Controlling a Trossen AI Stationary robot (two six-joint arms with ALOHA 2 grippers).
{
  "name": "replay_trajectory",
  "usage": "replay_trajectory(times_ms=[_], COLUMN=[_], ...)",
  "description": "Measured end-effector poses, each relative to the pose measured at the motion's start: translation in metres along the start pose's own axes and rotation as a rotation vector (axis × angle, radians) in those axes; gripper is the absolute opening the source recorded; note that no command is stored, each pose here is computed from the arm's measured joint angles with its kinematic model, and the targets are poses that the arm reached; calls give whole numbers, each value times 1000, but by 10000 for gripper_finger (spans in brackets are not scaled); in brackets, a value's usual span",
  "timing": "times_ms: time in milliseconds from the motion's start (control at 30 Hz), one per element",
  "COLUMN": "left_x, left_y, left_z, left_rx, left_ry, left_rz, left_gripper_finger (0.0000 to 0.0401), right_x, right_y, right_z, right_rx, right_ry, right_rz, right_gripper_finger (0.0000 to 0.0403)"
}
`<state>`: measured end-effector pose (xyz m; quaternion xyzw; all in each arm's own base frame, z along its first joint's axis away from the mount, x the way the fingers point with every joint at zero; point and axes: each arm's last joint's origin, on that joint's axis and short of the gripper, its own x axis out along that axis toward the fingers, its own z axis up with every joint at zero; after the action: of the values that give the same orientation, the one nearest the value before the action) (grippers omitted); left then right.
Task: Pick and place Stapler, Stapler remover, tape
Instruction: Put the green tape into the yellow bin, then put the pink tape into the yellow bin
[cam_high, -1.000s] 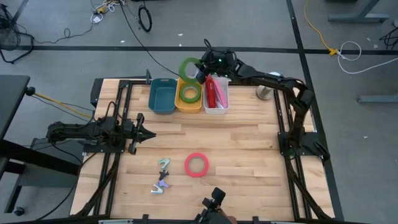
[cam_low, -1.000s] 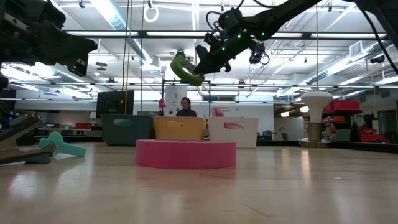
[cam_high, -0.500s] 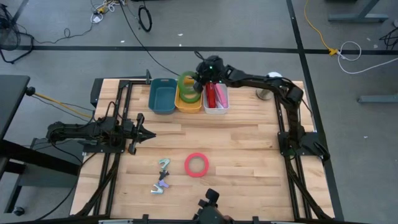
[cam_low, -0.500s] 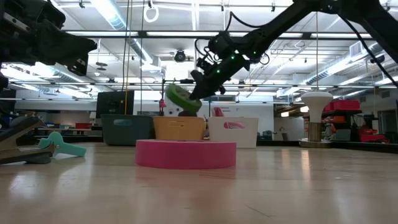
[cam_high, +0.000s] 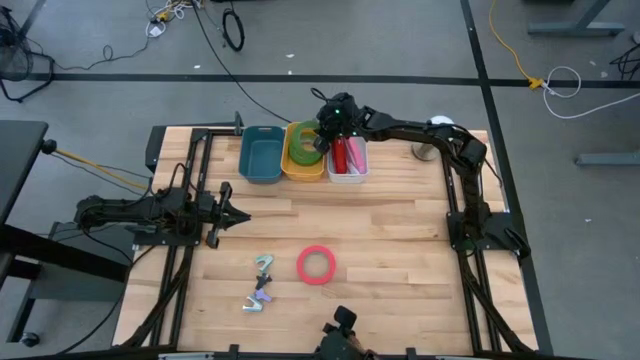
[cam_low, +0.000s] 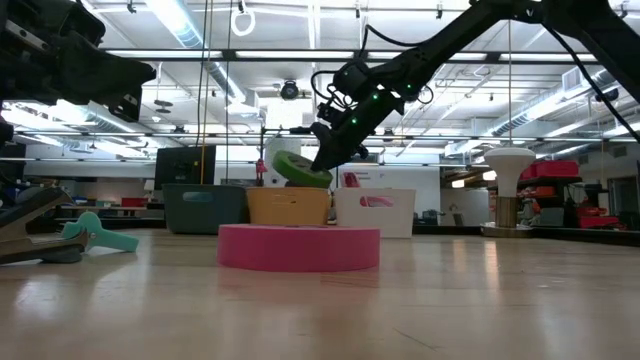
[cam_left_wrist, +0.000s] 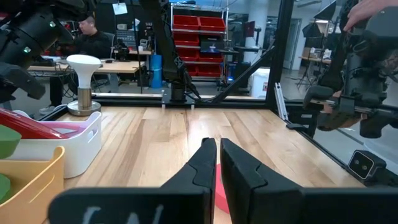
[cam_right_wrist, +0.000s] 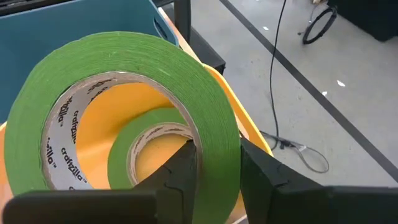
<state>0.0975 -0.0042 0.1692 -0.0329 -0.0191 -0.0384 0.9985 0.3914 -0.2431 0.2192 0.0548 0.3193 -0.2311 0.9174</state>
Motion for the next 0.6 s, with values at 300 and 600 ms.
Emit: replay_trajectory(times_ms=[300, 600], left_x=[0, 0], left_y=[0, 0], left_z=[0, 0], left_rx=[0, 0], left_ry=[0, 0], left_rz=[0, 0], left_gripper_finger=[25, 25], right_x=[0, 0], right_y=[1, 3], right_z=[0, 0], right_rx=[34, 87], right_ry=[-2, 6], right_rz=[53, 56], right_gripper_finger=[181, 261])
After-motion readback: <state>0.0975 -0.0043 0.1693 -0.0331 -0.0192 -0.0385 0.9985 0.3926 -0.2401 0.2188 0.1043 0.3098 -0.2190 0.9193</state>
